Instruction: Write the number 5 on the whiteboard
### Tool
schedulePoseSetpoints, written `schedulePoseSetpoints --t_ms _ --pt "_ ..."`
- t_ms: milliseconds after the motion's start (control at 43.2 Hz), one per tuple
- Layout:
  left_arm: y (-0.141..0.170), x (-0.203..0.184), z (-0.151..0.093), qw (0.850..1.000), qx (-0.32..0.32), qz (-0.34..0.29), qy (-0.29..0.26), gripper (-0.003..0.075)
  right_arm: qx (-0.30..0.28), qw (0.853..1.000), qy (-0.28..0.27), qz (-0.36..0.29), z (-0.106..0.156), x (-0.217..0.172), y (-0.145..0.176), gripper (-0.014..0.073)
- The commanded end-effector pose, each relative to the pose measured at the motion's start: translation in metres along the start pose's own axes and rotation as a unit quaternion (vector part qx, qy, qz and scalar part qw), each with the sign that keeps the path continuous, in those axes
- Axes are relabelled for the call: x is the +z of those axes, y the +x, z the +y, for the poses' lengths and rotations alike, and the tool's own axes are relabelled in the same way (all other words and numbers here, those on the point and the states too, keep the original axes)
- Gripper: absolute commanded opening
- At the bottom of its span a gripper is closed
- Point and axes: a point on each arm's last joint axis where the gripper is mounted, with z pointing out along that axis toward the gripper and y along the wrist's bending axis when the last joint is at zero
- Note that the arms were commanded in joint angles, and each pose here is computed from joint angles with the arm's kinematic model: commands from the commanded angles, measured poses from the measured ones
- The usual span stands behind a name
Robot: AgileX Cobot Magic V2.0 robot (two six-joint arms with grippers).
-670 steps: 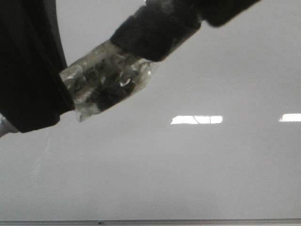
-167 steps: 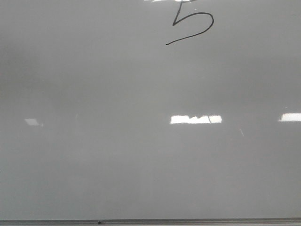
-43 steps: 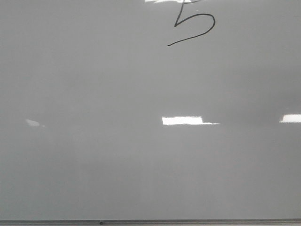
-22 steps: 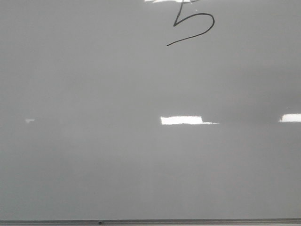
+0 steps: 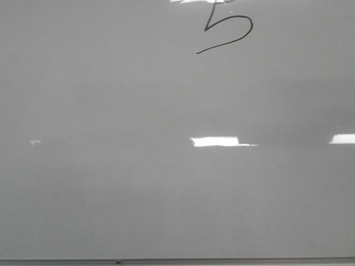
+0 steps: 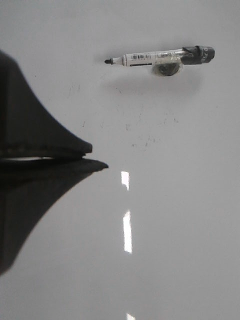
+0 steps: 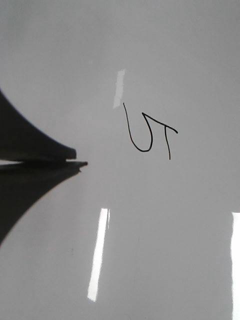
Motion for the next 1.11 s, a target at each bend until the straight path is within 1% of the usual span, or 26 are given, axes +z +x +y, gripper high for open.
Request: schedulePoseSetpoints --t_ms 0,324,370,463,602,718,833,880,1088 --pt "-0.006 -0.001 0.000 0.999 -0.004 -0.041 0.001 -0.0020 -0.003 0.999 0.008 -0.045 -0.001 0.000 -0.014 -0.0059" --pt "-0.006 -0.001 0.000 0.999 -0.004 -0.041 0.001 -0.0020 -0.003 0.999 0.009 -0.045 -0.001 0.000 -0.012 -0.0059" --pt "-0.006 -0.001 0.000 0.999 -0.004 -0.041 0.001 -0.0020 -0.010 0.999 0.013 -0.047 -0.002 0.001 -0.010 -0.0059" --pt "-0.006 -0.001 0.000 0.999 -0.004 -0.041 0.001 -0.0020 -0.021 0.998 0.024 -0.053 -0.005 0.006 0.002 -0.0059" --pt "-0.006 -0.001 0.000 0.999 -0.004 -0.041 0.001 -0.0020 -0.025 0.996 0.048 -0.069 -0.010 0.011 0.033 -0.0059" --pt "-0.006 -0.001 0.000 0.999 -0.004 -0.041 0.001 -0.0020 -0.029 0.996 0.069 -0.039 -0.014 0.012 0.067 -0.0059" --pt "-0.006 -0.001 0.000 0.999 -0.004 -0.041 0.001 -0.0020 -0.028 0.996 0.086 -0.020 -0.017 0.012 0.089 -0.0059" --pt "-0.006 -0.001 0.000 0.999 -0.004 -0.041 0.001 -0.0020 -0.027 0.996 0.088 -0.001 -0.017 0.012 0.093 -0.0059" --pt "-0.006 -0.001 0.000 0.999 -0.004 -0.041 0.001 -0.0020 -0.026 0.996 0.089 0.013 -0.017 0.012 0.095 -0.0059"
